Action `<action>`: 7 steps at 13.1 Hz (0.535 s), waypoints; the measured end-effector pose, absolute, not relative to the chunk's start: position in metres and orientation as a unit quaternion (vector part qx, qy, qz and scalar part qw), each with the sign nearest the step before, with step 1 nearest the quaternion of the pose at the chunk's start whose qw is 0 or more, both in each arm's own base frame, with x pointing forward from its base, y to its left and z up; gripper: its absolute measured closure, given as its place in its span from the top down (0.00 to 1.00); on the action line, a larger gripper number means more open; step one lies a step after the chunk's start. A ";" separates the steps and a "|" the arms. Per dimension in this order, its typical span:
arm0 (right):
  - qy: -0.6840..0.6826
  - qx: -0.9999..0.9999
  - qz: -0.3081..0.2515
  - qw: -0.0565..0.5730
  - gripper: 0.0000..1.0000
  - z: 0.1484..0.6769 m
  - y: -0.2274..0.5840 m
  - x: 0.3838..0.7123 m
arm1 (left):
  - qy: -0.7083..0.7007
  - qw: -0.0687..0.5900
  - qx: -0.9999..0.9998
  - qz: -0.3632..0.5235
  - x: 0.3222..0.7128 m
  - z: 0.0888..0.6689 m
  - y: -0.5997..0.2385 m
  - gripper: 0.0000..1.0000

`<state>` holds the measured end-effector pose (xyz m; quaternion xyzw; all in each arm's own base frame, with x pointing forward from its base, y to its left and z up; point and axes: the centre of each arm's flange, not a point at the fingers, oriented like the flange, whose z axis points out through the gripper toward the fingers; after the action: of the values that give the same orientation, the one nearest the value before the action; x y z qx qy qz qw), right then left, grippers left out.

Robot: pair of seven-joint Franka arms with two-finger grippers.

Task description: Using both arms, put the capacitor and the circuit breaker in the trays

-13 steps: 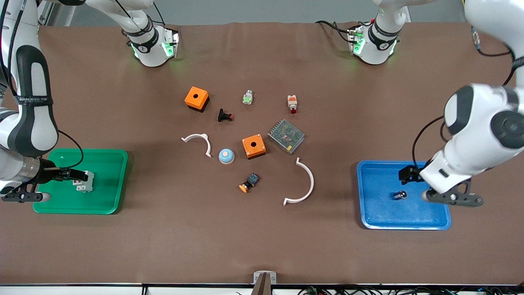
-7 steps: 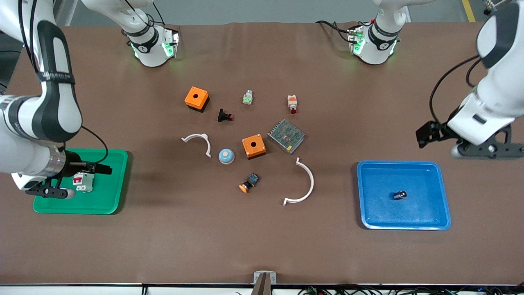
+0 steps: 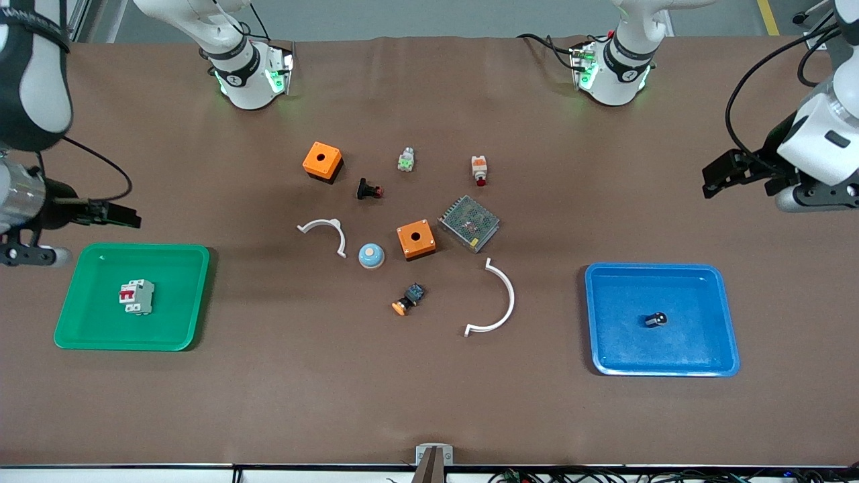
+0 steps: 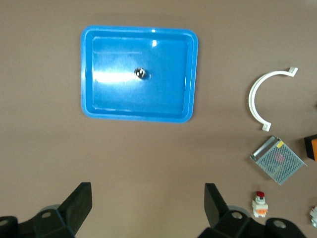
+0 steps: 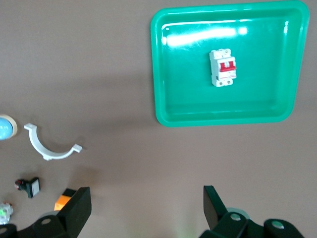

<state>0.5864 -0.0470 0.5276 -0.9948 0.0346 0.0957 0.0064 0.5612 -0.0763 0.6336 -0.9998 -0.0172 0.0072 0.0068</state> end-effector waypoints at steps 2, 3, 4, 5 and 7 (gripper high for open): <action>0.041 -0.994 0.099 0.008 1.00 0.539 -0.060 0.581 | -0.025 0.010 -1.000 0.012 0.551 0.638 -0.081 1.00; 0.041 -0.995 0.095 0.008 1.00 0.542 -0.063 0.582 | -0.026 0.011 -1.000 0.013 0.546 0.638 -0.082 1.00; 0.041 -0.995 0.090 0.007 1.00 0.548 -0.063 0.583 | -0.027 0.011 -0.999 0.013 0.544 0.639 -0.081 1.00; 0.040 -0.995 0.086 0.007 1.00 0.559 -0.062 0.583 | -0.028 0.012 -0.999 0.012 0.541 0.641 -0.080 1.00; 0.038 -0.996 0.079 0.006 1.00 0.586 -0.060 0.581 | -0.032 0.012 -0.999 0.011 0.538 0.645 -0.075 1.00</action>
<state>0.5814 -0.0599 0.5859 -0.9961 0.0377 0.0794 0.0062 0.5382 -0.0753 0.6450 -0.9994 -0.0319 0.0106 0.0122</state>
